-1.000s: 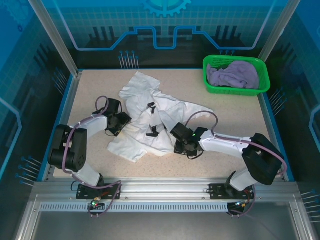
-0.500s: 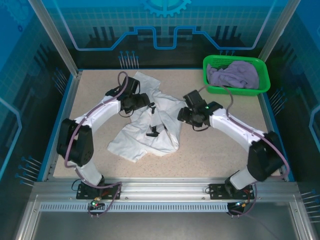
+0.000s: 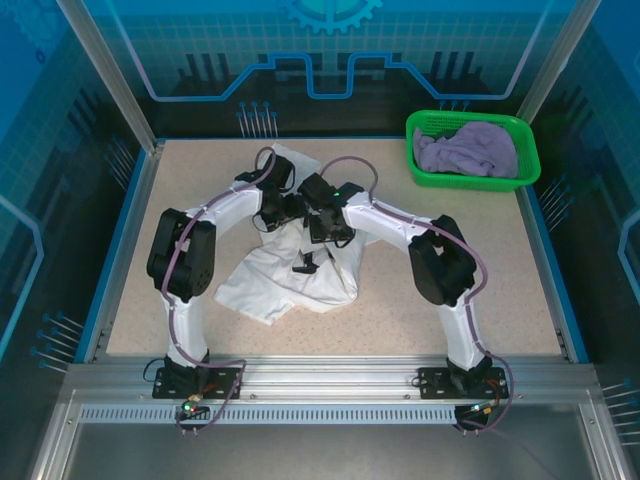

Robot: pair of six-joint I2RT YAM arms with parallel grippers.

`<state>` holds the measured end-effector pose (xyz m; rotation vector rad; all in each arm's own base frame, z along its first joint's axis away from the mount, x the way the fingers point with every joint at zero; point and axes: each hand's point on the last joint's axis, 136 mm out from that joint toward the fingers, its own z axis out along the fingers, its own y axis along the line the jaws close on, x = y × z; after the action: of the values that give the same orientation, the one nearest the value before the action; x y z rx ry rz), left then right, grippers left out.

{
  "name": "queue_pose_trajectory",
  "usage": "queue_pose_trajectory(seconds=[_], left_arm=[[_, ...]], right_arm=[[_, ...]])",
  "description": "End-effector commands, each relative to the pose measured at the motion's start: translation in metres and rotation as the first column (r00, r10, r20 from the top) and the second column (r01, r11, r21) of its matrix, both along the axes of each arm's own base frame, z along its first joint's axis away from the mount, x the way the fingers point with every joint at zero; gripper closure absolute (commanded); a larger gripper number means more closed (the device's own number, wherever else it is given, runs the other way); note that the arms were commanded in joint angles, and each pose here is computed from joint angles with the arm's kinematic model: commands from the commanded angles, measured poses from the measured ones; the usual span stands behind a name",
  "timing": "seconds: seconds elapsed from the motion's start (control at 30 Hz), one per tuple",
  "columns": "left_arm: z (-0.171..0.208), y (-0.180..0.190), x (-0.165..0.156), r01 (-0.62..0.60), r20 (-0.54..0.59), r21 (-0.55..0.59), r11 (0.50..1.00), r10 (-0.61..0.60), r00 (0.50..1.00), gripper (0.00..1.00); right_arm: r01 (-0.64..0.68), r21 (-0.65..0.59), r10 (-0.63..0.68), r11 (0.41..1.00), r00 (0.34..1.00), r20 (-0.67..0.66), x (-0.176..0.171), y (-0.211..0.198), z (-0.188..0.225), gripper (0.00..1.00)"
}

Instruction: Fold and stack the t-shirts

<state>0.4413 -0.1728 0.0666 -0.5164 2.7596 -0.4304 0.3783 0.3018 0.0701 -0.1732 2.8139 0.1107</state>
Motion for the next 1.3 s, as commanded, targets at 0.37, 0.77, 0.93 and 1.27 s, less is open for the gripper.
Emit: queue_pose_trajectory(seconds=[0.37,0.77,0.93,1.27], left_arm=[[-0.023,-0.011,0.005,0.005,-0.041,0.008,1.000,-0.005,0.999,0.72],[0.007,0.029,0.002,-0.091,0.047,0.009,0.996,0.091,0.995,1.00],[0.016,0.037,-0.007,-0.111,0.061,-0.055,0.992,0.115,0.992,1.00],[0.011,-0.021,-0.013,0.124,0.008,-0.057,0.991,-0.124,0.992,0.31]], right_arm=[[-0.032,-0.070,0.025,0.997,0.995,-0.096,-0.001,-0.007,-0.039,0.64],[0.010,0.042,-0.008,0.999,0.998,-0.056,0.007,-0.017,-0.008,1.00],[0.038,0.091,-0.036,0.995,0.999,-0.026,0.005,-0.027,0.011,1.00],[0.075,0.182,-0.088,0.980,0.994,0.068,-0.019,-0.057,0.057,1.00]])
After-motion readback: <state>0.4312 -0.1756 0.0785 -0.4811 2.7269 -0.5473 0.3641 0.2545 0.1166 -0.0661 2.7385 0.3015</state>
